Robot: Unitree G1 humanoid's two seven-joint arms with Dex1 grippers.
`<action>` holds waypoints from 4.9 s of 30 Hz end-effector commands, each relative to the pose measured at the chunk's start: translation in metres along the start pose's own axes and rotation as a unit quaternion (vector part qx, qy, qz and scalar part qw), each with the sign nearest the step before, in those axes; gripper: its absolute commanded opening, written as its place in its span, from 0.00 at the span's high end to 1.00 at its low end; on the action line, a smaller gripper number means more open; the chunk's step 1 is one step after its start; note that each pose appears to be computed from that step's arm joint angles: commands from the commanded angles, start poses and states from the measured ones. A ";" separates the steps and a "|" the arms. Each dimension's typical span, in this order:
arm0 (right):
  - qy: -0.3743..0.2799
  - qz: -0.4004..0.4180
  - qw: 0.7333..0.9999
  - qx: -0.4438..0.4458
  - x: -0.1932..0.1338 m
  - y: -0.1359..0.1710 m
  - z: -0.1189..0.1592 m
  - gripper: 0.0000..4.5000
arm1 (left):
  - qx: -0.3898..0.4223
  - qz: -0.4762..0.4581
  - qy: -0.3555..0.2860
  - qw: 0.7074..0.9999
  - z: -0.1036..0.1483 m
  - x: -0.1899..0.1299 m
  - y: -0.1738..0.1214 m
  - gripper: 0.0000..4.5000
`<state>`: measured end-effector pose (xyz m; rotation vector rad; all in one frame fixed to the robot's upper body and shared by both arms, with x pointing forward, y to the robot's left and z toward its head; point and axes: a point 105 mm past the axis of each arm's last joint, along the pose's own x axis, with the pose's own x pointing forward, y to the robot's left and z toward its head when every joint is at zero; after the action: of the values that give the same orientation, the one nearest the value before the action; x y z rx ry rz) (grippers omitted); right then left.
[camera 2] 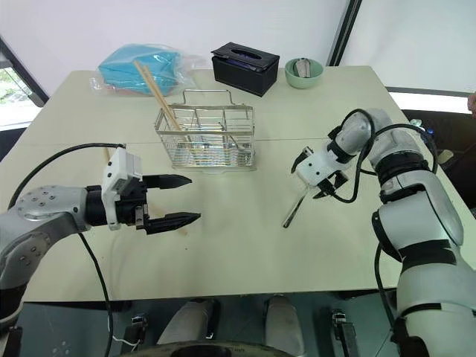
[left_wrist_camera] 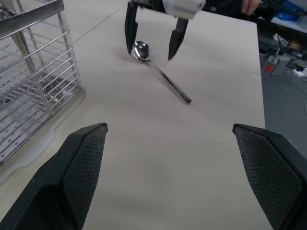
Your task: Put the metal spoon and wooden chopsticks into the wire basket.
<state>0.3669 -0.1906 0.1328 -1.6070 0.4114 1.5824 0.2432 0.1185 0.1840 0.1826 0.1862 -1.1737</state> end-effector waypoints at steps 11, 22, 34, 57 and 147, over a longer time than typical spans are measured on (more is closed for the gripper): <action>0.009 0.011 0.998 -0.062 0.015 -0.004 0.007 0.00 | 0.018 0.038 -0.028 0.999 0.020 -0.007 -0.002 0.02; -0.029 0.017 0.998 -0.059 0.022 -0.002 0.017 0.99 | 0.026 0.047 -0.045 0.998 0.032 -0.005 0.007 0.00; -0.102 -0.045 0.993 -0.037 0.008 -0.001 0.026 0.99 | 0.036 0.057 -0.053 0.996 0.039 -0.007 0.017 0.00; -0.512 -0.420 0.647 0.377 -0.142 -0.114 0.138 0.99 | 0.071 0.110 -0.080 0.988 0.062 -0.028 0.061 0.00; -0.465 -0.377 0.673 0.435 -0.105 0.008 0.144 0.00 | -0.385 0.609 0.107 0.685 -0.105 -0.076 0.232 0.97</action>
<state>0.2504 -0.1242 0.2369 -0.0181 -0.0549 1.0288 0.4220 0.3028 0.1075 -0.2840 0.6332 0.3524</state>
